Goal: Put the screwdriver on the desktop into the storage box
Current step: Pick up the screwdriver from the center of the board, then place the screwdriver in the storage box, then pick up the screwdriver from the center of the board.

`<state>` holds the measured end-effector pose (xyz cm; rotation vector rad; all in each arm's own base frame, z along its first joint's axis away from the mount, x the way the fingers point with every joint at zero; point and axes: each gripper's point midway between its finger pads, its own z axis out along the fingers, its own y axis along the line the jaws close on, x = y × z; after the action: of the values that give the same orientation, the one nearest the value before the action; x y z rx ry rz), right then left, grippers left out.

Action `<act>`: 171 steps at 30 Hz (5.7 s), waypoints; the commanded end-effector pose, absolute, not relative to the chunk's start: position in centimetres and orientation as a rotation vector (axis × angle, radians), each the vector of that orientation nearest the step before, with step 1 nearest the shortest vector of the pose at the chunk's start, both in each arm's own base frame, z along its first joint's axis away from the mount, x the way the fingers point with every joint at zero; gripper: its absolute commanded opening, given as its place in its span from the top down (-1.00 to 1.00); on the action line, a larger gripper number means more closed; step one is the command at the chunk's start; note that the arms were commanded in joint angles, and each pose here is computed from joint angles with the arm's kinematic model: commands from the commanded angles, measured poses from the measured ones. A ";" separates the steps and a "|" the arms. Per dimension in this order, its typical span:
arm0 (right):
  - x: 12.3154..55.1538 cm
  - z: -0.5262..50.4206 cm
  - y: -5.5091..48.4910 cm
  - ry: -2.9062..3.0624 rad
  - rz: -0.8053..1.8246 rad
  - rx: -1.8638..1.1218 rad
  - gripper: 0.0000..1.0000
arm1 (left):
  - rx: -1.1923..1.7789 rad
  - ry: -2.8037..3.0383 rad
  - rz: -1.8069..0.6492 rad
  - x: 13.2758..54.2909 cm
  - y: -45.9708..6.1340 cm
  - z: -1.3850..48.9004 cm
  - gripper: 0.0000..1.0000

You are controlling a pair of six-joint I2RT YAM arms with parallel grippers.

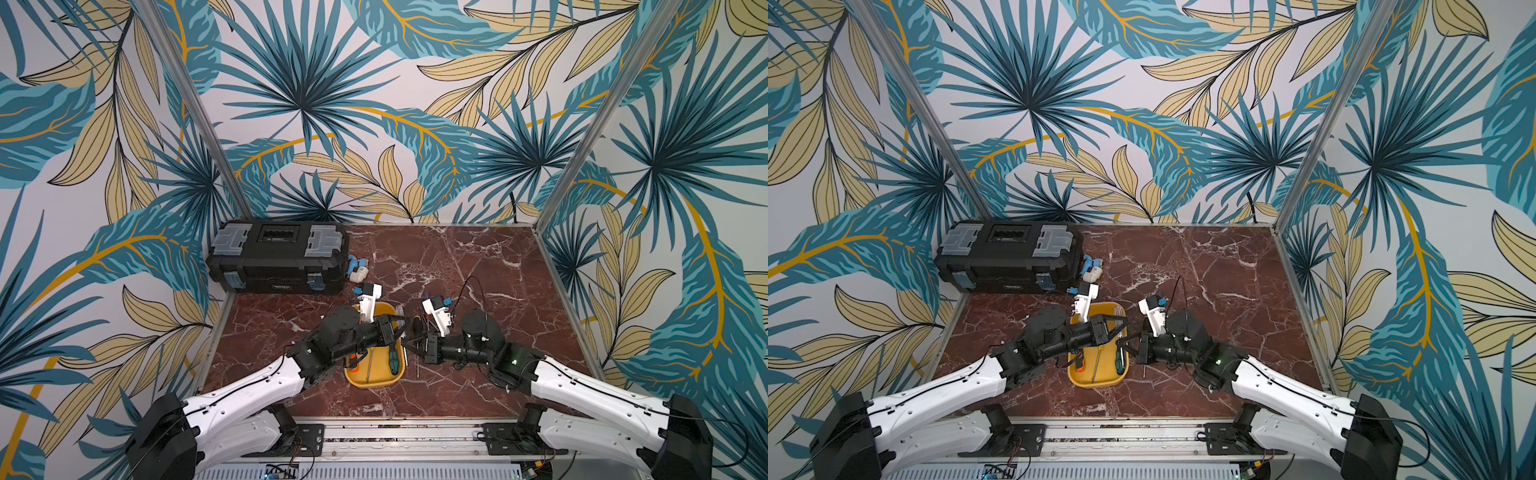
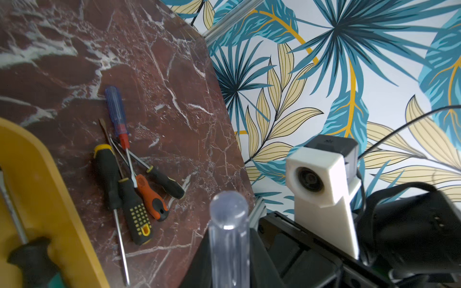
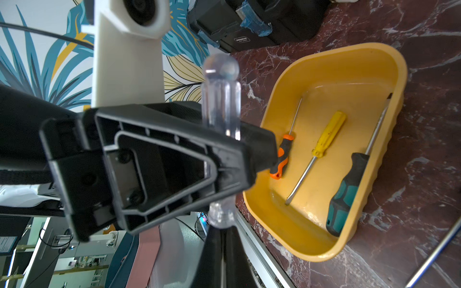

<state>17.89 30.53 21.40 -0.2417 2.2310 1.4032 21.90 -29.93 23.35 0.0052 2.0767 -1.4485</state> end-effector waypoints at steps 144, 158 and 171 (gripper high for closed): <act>29.8 3.2 25.2 2.837 0.212 0.036 0.41 | -0.079 2.433 -0.661 22.3 -19.2 17.5 -0.11; 29.6 1.4 24.9 2.870 0.169 0.016 0.80 | -0.075 2.426 -0.682 22.5 -19.7 17.7 -0.11; 26.3 14.6 24.7 2.546 0.552 -0.121 1.00 | -0.026 2.202 -1.071 22.4 -23.4 23.6 -0.23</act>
<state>28.43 24.22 13.64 -0.0293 2.5760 0.4492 22.03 -21.45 18.89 -0.0571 2.3728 -0.8554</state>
